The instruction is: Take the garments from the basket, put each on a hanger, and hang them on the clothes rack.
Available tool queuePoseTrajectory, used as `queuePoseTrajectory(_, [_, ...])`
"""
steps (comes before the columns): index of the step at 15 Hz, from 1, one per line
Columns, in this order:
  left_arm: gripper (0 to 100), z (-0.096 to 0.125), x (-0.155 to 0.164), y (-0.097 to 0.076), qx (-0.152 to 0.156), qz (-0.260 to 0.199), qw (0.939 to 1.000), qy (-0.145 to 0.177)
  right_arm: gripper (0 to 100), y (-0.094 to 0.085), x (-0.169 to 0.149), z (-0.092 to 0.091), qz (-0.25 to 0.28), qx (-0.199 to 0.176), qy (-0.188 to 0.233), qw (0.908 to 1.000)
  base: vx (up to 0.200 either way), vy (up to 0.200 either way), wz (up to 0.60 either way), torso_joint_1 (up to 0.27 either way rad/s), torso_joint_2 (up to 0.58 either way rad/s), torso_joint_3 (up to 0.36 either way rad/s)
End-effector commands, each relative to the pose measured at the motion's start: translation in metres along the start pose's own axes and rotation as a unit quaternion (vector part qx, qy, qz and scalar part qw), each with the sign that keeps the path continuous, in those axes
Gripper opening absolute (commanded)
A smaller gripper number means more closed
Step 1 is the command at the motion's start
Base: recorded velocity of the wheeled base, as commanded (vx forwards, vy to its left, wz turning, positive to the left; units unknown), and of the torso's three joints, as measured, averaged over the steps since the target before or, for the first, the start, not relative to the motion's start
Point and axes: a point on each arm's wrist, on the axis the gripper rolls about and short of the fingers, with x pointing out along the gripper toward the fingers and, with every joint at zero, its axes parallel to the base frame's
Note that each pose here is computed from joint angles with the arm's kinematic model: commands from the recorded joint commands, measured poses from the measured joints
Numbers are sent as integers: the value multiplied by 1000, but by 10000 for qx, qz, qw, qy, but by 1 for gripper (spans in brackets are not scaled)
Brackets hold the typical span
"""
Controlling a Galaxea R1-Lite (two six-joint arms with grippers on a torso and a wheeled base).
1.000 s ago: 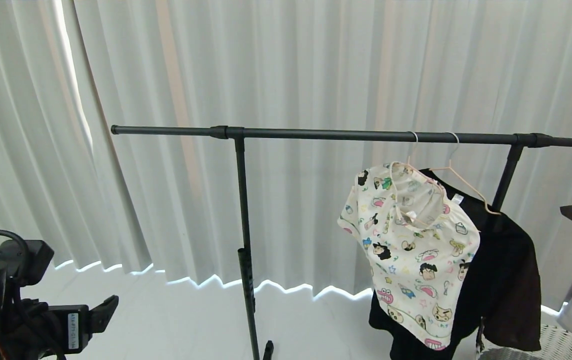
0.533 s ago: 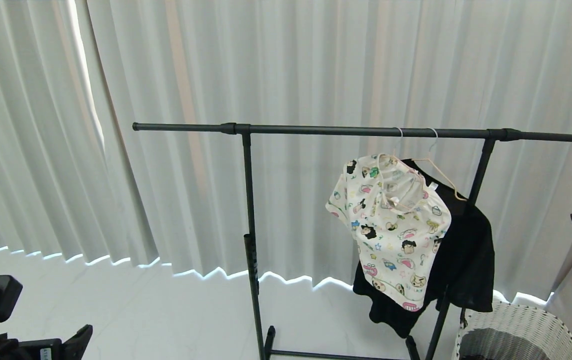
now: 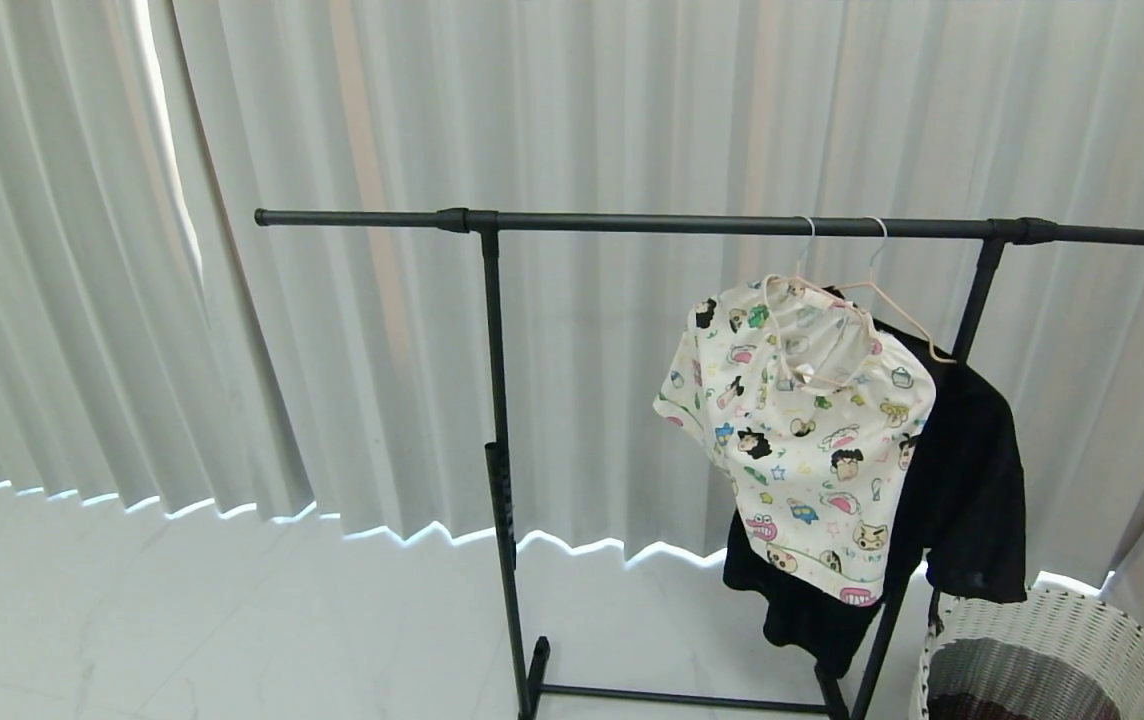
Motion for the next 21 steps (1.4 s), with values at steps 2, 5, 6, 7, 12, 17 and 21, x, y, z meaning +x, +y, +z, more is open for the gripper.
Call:
queuePoseTrajectory(2, [100,-17,-18,13,-427,480,9962,-585,100,-10,-31,-32,-48,1,-237,9997,0,0,0,-212,498,283])
queuePoseTrajectory(5, [100,-32,-31,21,-507,505,9913,-1108,100,-18,-61,-79,-260,131,-489,9984,0,0,0,-206,489,281])
queuePoseTrajectory(6, [100,-35,-34,23,-383,531,9893,-1303,100,-20,-70,-96,-311,123,-635,9974,0,0,0,-207,515,281])
queuePoseTrajectory(7, [100,-37,-37,24,-302,540,9873,-1464,100,-21,-78,-113,-356,97,-770,9963,0,0,0,-183,481,286])
queuePoseTrajectory(12, [100,-48,-48,30,93,503,9701,-2371,100,-17,-98,-184,-638,118,-1527,9861,0,0,0,-149,389,234])
queuePoseTrajectory(17, [100,-47,-48,30,145,411,9696,-2406,100,-10,-89,-199,-656,407,-1755,9815,0,0,0,-13,32,22])
queuePoseTrajectory(21, [100,-46,-48,27,465,-190,9638,-2618,100,2,-72,-215,-651,481,-1785,9806,0,0,0,0,0,0])
